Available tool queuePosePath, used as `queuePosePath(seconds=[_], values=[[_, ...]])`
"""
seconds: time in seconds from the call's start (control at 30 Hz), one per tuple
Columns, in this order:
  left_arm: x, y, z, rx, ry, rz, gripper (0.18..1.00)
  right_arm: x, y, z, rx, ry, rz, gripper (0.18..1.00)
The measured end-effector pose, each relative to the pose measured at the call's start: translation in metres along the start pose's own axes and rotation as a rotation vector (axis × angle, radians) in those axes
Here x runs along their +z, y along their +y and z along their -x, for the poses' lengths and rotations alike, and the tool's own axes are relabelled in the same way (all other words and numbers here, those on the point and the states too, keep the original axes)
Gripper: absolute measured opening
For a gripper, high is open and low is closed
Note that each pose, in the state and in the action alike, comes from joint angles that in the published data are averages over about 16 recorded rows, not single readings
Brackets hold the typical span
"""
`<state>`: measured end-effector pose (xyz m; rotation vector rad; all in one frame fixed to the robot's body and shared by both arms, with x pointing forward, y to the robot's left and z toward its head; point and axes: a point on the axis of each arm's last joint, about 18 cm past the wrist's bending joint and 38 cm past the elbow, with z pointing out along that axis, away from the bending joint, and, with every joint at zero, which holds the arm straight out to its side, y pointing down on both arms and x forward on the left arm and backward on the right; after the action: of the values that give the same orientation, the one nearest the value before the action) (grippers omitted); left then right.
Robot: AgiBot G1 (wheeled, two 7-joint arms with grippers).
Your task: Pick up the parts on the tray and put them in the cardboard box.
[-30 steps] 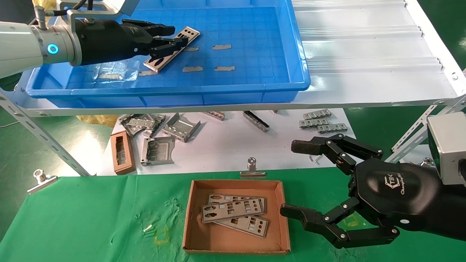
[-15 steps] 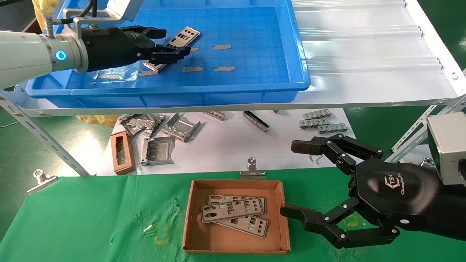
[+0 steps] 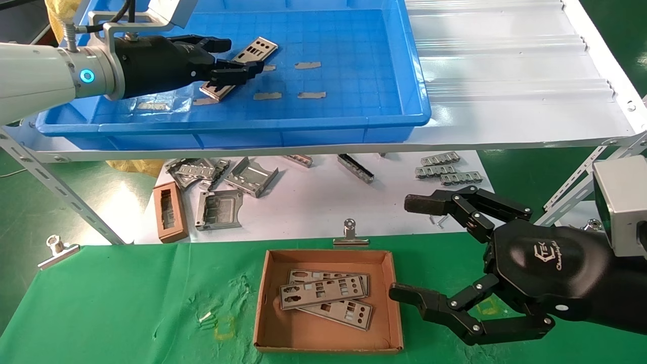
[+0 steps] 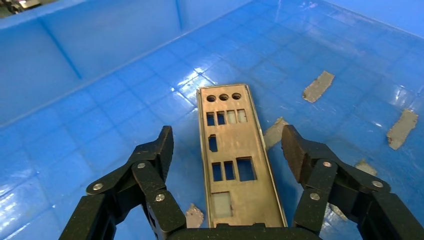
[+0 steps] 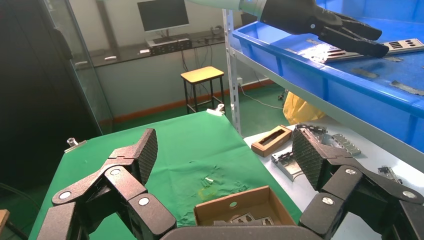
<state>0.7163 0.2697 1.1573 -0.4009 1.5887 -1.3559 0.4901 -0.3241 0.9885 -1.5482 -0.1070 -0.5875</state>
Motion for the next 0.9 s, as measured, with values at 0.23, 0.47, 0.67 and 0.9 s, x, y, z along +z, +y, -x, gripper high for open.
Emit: queuePosePath(seconds=[0.23, 0.47, 0.67, 0.9], values=[[0.0, 0.0, 0.001, 0.004, -0.003, 0.003, 0.731, 0.0, 0.0, 0.0, 0.0, 0.0, 0.0, 1.0], [0.0, 0.0, 0.001, 0.005, -0.001, 0.003, 0.606, 0.0, 0.0, 0.0, 0.0, 0.0, 0.0, 1.0], [-0.001, -0.002, 0.001, 0.005, 0.002, -0.002, 0.513, 0.0, 0.0, 0.0, 0.0, 0.0, 0.0, 1.0], [-0.006, -0.011, 0.004, 0.011, 0.002, -0.022, 0.462, 0.0, 0.0, 0.0, 0.0, 0.0, 0.0, 1.0]])
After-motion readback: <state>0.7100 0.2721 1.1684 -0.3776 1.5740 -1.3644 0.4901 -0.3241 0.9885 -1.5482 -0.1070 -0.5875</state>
